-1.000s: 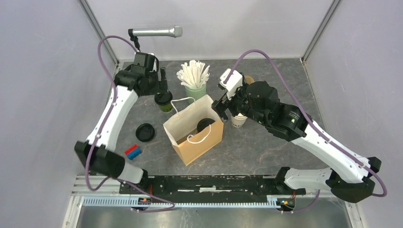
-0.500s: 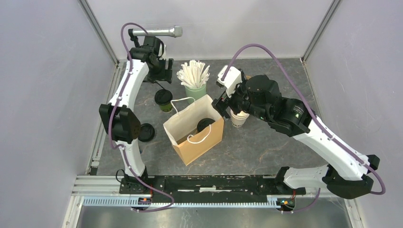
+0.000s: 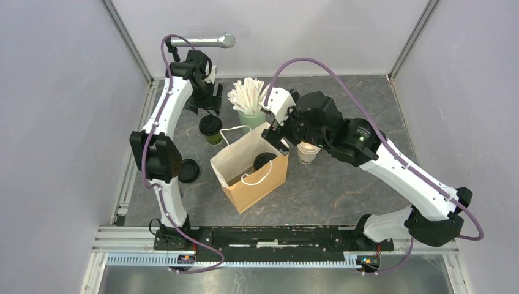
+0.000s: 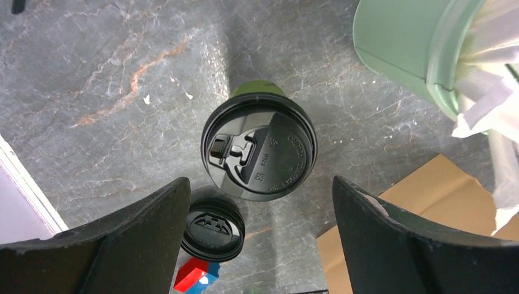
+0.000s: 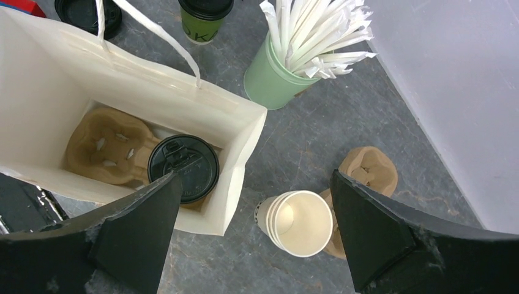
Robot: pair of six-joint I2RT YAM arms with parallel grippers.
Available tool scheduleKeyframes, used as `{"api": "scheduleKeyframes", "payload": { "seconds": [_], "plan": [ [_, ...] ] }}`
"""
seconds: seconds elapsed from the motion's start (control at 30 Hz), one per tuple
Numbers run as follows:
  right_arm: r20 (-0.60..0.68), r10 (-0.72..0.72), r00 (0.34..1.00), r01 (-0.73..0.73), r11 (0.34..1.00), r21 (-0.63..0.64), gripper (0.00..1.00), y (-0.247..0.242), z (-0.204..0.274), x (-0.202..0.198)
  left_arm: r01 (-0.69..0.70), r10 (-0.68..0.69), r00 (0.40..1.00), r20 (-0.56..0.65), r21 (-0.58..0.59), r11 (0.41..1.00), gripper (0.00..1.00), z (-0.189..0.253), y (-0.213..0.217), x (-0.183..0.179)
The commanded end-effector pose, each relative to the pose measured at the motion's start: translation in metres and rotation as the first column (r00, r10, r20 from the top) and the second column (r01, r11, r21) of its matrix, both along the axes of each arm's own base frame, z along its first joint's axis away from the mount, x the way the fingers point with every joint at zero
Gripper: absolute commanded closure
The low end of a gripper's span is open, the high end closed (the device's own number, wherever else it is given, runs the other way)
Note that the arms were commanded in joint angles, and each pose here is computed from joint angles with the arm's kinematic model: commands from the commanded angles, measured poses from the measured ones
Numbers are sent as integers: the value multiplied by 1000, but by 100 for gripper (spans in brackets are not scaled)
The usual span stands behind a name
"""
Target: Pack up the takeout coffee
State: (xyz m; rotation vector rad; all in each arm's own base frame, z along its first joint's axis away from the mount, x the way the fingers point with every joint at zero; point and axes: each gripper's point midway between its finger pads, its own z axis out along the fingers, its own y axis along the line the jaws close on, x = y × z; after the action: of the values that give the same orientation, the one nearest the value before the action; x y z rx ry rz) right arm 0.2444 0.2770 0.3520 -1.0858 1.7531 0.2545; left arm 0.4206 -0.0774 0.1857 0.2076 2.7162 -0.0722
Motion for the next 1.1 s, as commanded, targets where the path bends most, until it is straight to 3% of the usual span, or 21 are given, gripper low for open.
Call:
{"api": "scheduleKeyframes", "payload": {
  "seconds": [0.0,0.4,0.73,1.07],
  "plan": [
    [48,0,999,-1,1000,25,2,0,25,4,63,-62,996,-62,23,998,8,-12,1,-13],
    [33,8,999,-8,1000,17,2,9,23,8,168,-162,983,-83,61,984,7,-29,-18,-2],
    [30,5,1000,-5,1000,14,2,10,21,9,127,-123,992,-37,139,982,5,-11,-3,-3],
    [47,-9,999,8,1000,10,2,7,24,12,145,-136,988,-66,163,976,3,-25,1,0]
  ]
}}
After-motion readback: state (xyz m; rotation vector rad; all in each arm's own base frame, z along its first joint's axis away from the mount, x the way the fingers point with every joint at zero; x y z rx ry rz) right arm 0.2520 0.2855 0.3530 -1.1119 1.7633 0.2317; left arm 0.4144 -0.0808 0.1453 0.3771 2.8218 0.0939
